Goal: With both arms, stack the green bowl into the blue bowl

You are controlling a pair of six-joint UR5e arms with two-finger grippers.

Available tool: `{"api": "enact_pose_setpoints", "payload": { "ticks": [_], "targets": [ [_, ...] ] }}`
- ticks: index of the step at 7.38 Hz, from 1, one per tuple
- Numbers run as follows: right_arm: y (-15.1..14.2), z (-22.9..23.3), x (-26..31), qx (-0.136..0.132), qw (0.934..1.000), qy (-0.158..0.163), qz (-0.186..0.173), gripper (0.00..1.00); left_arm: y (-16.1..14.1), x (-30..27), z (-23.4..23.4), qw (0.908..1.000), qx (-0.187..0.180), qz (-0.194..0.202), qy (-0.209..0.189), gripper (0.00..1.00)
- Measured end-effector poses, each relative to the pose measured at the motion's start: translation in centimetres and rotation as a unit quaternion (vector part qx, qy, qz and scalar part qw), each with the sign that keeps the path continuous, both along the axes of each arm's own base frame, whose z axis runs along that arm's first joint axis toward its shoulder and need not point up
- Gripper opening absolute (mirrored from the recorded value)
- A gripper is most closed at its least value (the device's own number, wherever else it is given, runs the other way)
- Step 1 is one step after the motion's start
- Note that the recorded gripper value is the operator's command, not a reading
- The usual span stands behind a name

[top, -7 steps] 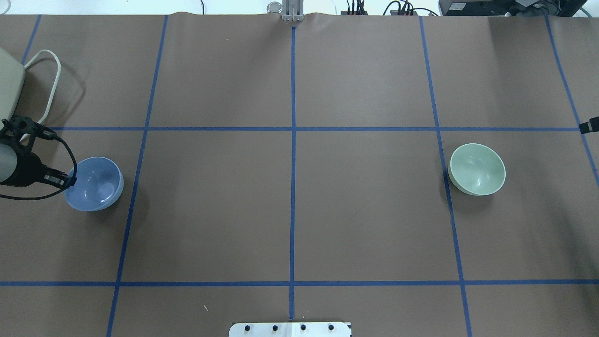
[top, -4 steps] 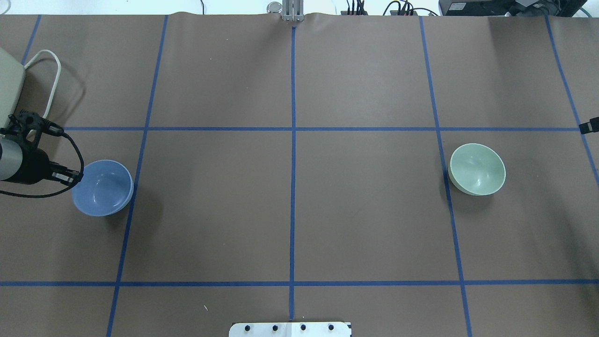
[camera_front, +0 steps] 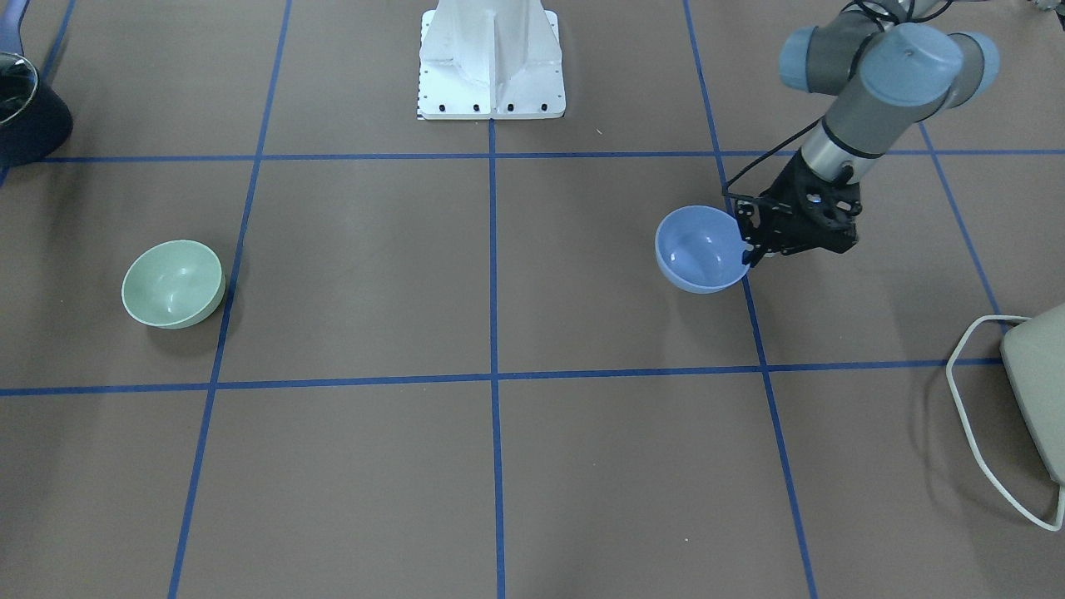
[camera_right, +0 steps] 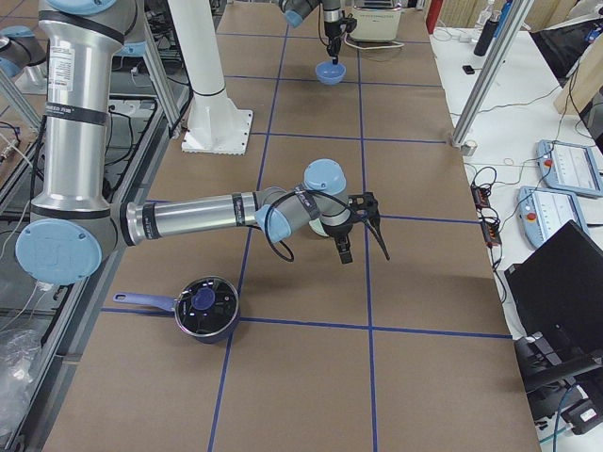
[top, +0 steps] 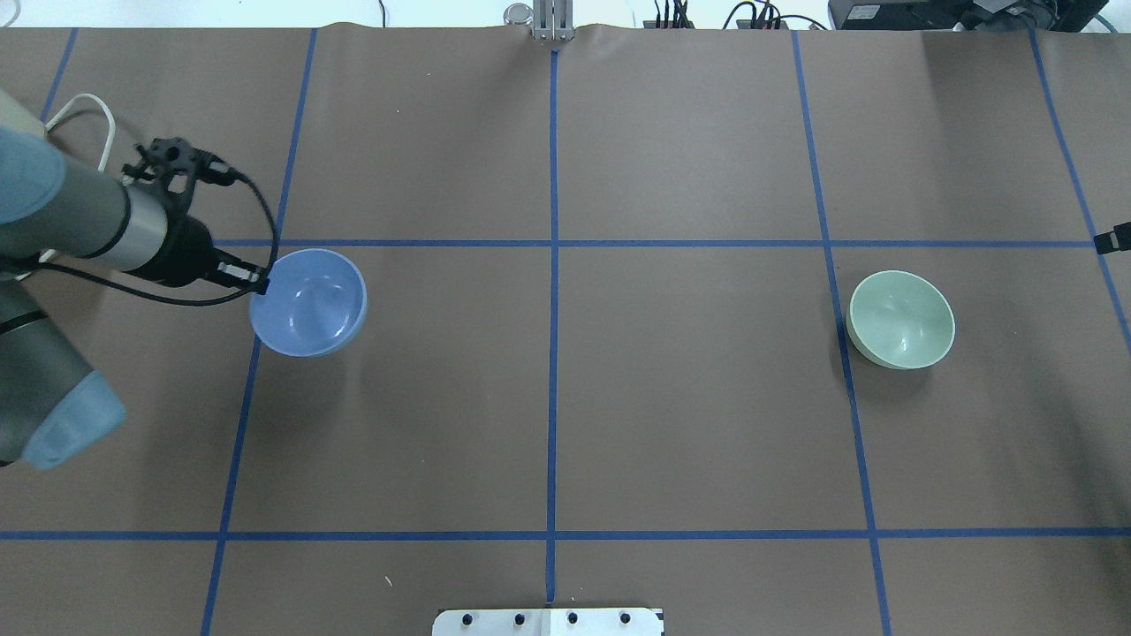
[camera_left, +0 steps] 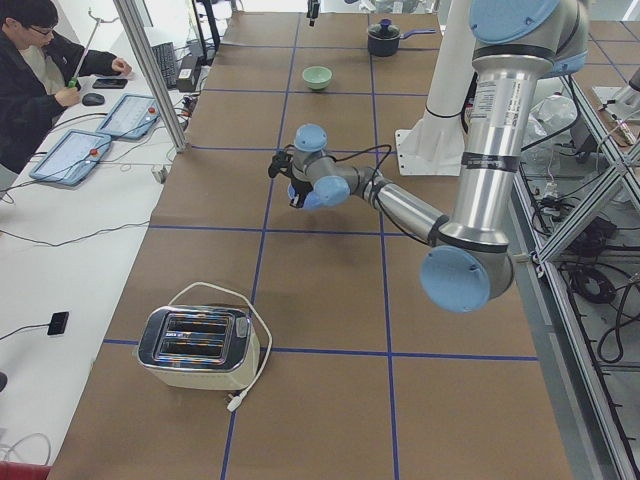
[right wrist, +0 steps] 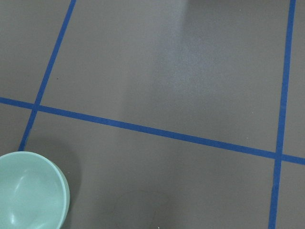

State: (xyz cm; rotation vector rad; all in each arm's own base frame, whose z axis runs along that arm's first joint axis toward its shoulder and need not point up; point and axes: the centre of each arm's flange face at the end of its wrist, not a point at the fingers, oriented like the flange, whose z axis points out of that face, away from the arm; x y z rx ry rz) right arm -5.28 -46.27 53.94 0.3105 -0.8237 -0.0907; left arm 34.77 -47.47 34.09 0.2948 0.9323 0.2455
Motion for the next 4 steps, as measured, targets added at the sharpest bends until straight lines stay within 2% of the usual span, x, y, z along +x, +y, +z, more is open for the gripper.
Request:
{"api": "enact_pose_setpoints", "payload": {
  "ticks": [2, 4],
  "targets": [
    [0.0, 0.1, 0.0, -0.001, 1.0000, 0.000, 0.000, 1.00, -0.3, 8.8, -8.7, 0.9996, -0.029, 0.007, -0.005, 0.00],
    [0.0, 0.2, 0.0, -0.002, 1.0000, 0.000, 0.000, 1.00, 1.0, 16.5, -12.6, 0.9993, -0.031, 0.010, -0.017, 0.00]
  ]
}}
